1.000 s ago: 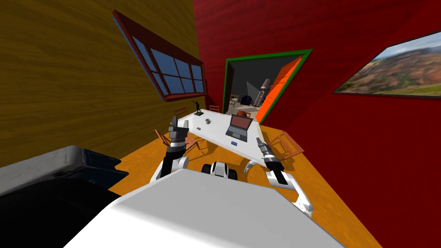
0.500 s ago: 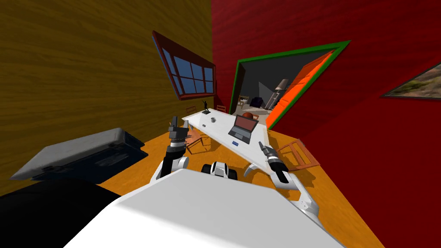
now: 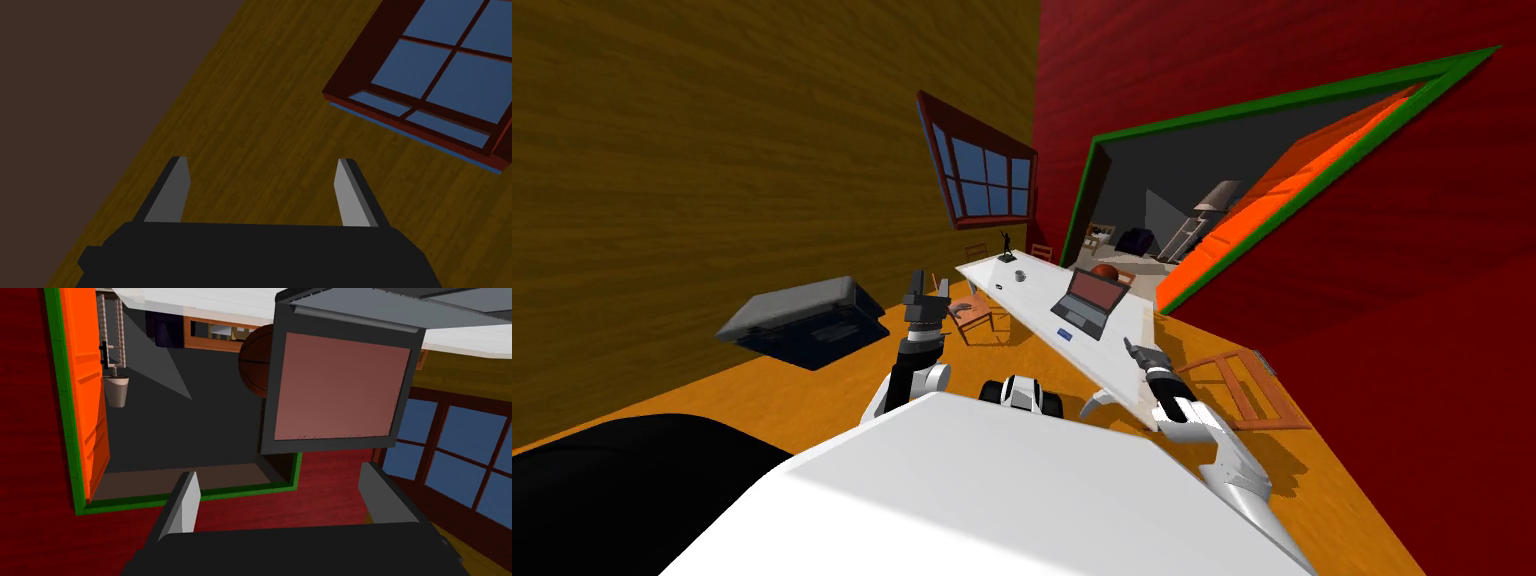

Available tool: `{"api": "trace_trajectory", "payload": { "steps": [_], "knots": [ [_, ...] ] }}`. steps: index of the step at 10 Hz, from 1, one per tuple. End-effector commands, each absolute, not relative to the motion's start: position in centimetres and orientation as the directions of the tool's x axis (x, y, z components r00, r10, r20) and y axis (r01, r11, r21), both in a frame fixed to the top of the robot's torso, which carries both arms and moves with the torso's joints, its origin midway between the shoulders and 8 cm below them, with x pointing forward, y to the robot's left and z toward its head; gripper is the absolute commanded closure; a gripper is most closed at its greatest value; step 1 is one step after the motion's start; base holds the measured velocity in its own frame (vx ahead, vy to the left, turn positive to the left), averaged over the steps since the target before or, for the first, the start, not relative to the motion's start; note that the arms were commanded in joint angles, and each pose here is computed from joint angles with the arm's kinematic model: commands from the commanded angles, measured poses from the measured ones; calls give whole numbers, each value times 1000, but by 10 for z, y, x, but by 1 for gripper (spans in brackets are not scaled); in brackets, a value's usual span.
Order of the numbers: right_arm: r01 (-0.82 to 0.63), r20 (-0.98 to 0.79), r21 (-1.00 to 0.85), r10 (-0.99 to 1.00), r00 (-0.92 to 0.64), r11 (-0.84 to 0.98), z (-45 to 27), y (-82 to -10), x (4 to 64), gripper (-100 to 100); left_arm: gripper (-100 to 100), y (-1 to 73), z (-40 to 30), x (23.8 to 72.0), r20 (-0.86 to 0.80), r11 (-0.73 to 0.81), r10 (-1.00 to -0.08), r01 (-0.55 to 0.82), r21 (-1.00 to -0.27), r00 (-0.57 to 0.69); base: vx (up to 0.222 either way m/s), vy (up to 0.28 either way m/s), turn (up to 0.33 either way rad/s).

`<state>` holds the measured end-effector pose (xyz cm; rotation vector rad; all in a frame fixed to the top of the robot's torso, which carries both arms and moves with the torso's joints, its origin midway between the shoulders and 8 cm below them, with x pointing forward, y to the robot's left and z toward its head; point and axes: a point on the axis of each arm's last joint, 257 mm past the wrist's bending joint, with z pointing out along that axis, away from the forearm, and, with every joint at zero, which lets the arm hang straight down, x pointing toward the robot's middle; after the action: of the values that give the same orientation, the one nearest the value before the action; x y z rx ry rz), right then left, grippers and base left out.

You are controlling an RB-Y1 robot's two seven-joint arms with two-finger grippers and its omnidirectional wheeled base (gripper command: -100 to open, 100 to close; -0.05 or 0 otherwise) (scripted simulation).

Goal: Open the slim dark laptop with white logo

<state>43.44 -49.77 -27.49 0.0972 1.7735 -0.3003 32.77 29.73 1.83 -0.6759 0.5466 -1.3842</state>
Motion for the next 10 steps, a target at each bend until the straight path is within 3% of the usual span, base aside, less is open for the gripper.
{"api": "trace_trajectory", "payload": {
  "steps": [1, 5, 7, 10],
  "knots": [
    [255, -911, -342, -252, -327, 904, -285, -545, 422, -100, 0, 297, 18, 328, 39, 55, -992, 698, -714, 118, -53, -90, 407],
    [257, -785, -560, -405, -470, 788, -296, -604, 400, -100, 0, 297, 18, 328, 39, 55, -992, 698, -714, 118, -34, -49, 273],
    [256, -775, -566, -401, -488, 784, -303, -609, 395, -100, 0, 297, 18, 328, 39, 55, -992, 698, -714, 119, -22, -28, 60],
    [221, -616, -736, -498, -610, 640, -301, -663, 368, -100, 0, 297, 18, 328, 39, 55, -992, 698, -714, 118, -25, -30, 338]
  ]
}}
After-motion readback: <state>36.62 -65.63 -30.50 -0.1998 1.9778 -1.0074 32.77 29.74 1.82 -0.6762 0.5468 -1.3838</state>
